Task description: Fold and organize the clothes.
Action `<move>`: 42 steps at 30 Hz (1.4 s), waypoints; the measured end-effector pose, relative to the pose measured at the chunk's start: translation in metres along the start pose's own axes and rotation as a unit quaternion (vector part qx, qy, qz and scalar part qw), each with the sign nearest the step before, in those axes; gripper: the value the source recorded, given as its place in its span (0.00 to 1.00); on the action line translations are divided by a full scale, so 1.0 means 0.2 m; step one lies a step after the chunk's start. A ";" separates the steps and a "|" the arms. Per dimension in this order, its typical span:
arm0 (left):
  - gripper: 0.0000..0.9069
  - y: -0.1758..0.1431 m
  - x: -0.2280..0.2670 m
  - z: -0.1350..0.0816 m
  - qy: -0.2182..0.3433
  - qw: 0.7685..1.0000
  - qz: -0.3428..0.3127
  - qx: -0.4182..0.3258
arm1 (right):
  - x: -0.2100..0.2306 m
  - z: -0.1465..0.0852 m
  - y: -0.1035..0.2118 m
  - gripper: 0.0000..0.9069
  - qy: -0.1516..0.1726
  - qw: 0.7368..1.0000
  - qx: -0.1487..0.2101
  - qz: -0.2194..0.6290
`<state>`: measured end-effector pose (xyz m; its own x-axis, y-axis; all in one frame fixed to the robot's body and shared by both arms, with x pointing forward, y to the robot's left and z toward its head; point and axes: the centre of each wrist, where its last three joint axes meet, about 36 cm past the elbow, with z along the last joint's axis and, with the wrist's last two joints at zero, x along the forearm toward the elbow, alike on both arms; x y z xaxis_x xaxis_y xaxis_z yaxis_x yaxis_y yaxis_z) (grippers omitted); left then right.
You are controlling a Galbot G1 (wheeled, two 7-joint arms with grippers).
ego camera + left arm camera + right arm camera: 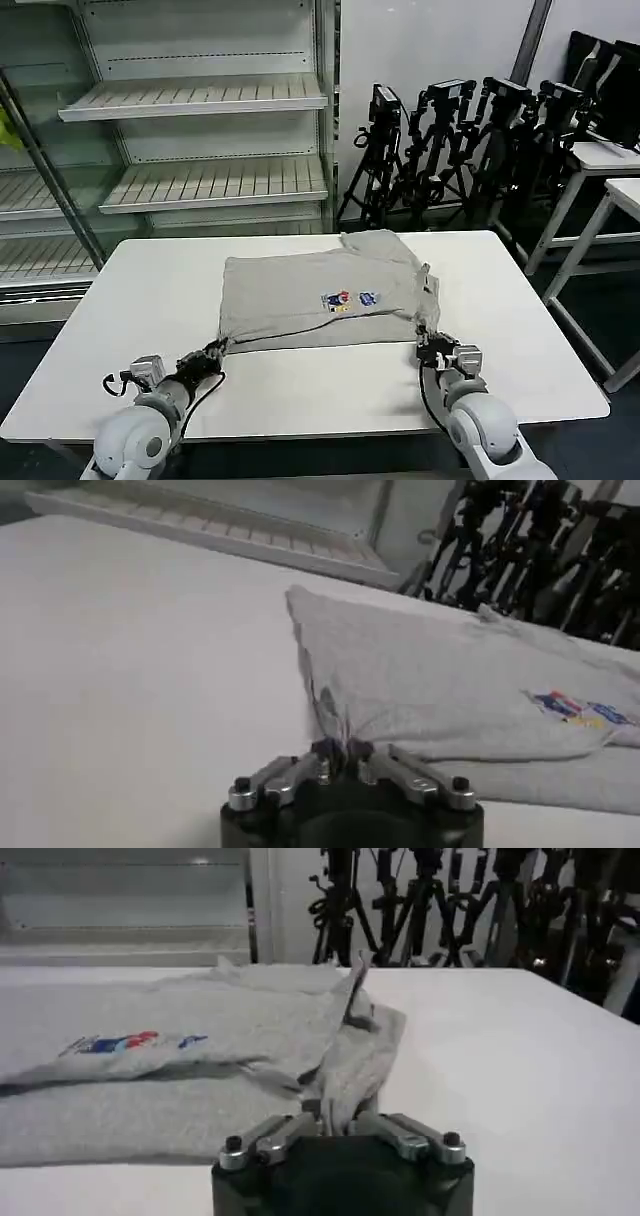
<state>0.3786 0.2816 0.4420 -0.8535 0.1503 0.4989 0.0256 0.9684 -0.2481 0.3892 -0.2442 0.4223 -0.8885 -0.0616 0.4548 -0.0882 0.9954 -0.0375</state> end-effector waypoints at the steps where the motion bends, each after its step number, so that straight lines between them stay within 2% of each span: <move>1: 0.02 0.00 0.02 0.01 0.000 1.000 0.001 0.001 | 0.02 0.00 0.00 0.00 0.000 1.000 0.000 -0.001; 16: 0.02 -0.10 0.37 0.10 0.011 1.000 0.020 0.008 | 0.44 0.04 -0.02 0.00 0.001 1.000 0.019 -0.005; 17: 0.02 -0.11 0.39 0.11 0.013 1.000 0.020 0.008 | 0.47 0.05 -0.03 0.09 0.001 1.000 0.022 -0.003; 18: 0.02 -0.12 0.42 0.12 0.015 1.000 0.020 0.006 | 0.50 0.05 -0.04 0.58 0.003 1.000 0.024 -0.002; 19: 0.03 -0.12 0.44 0.12 0.017 1.000 0.020 0.005 | 0.52 0.05 -0.04 1.00 0.005 1.000 0.026 -0.002; 20: 0.27 -0.12 0.46 0.13 0.019 1.000 0.019 0.004 | 0.53 0.05 -0.05 1.00 0.006 1.000 0.029 -0.002; 21: 1.00 -0.13 0.49 0.14 0.022 1.000 0.017 0.003 | 0.55 0.05 -0.05 1.00 0.006 0.999 0.032 -0.001; 25: 1.00 -0.14 0.56 0.17 0.038 0.999 0.018 0.001 | 0.59 0.03 -0.07 1.00 0.002 0.999 0.033 0.001; 32: 1.00 -0.15 0.64 0.19 0.049 0.999 0.017 0.000 | 0.66 -0.05 -0.08 1.00 -0.045 0.999 0.029 0.008; 42: 1.00 -0.13 0.67 0.08 0.015 1.000 0.017 -0.013 | 0.58 -0.16 -0.12 1.00 -0.096 0.995 0.026 0.022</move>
<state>0.2550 0.2732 0.5027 -0.8357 0.1895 0.5155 0.0682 0.9671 -0.2450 0.3021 -0.2730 0.5051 -0.9614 -0.0360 0.2728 -0.0663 0.9925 -0.1025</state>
